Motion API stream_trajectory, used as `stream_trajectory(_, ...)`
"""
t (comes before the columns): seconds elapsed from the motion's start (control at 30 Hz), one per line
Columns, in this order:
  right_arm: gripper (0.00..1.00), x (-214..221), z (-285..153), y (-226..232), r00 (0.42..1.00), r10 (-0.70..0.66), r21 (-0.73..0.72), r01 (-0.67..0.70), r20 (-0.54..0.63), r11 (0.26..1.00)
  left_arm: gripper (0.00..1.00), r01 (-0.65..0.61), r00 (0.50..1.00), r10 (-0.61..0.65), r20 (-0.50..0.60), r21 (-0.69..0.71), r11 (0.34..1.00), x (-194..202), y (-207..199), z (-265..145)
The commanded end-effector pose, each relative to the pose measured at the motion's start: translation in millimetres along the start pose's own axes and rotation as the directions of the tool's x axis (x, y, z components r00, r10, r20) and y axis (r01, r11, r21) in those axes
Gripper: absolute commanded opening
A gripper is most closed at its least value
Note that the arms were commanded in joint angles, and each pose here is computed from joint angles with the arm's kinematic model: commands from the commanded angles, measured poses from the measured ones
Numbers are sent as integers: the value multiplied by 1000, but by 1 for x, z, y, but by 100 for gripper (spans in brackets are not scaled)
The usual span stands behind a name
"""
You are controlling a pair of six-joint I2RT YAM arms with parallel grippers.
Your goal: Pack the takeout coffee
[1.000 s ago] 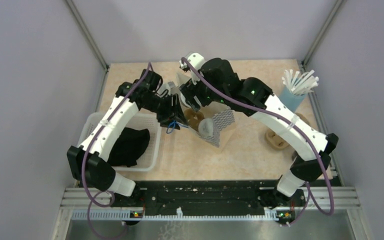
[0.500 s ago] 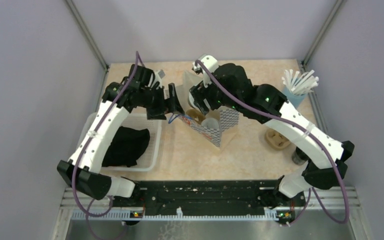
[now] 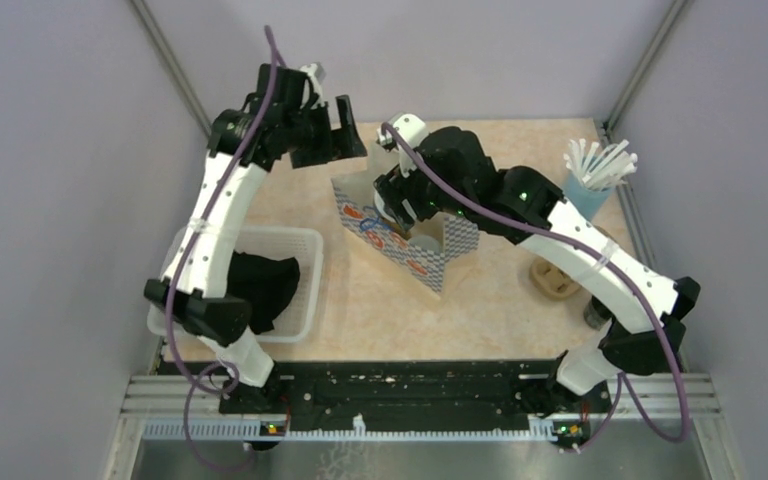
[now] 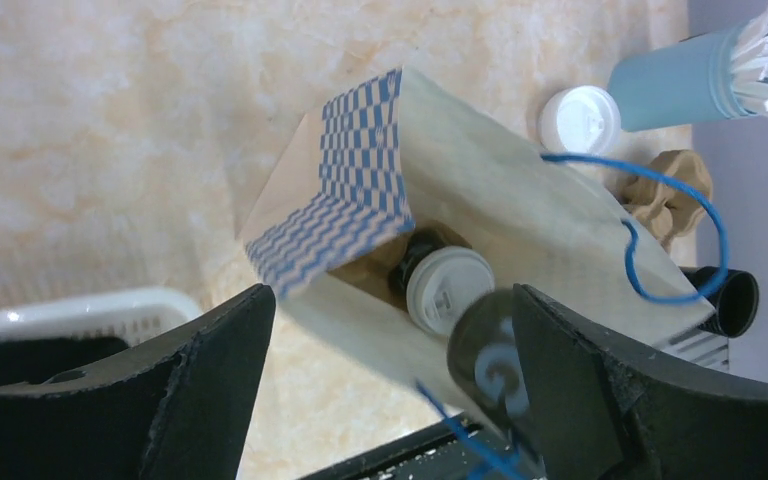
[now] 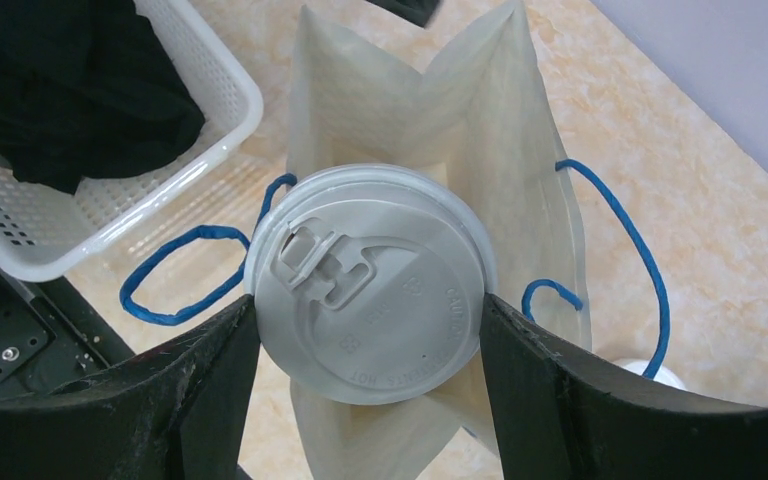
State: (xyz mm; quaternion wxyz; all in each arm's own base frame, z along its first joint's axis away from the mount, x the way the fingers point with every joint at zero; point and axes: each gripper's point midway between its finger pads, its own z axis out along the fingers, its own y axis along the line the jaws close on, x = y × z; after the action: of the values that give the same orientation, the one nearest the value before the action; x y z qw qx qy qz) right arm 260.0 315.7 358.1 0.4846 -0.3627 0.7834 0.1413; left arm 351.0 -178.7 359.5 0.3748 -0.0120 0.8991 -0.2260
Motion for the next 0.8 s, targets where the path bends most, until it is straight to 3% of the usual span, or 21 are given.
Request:
stream_trajectory(0.0,64,-6,1,-6,999,34,-22,-33,30,999,93,-65,994,69,-86,45,997,0,-5,43)
stream_trajectory(0.27,64,0,7,-8,999,51,-69,-50,15,996,84,-95,985,92,-146,-11,995,10,12,77)
stream_trajectory(0.57,63,7,18,-8,999,30,-61,-31,-23,998,45,-168,967,156,-200,-42,985,26,17,94)
stream_trajectory(0.77,63,13,25,-8,999,2,-58,-5,-53,998,26,-200,966,193,-171,-24,979,17,9,96)
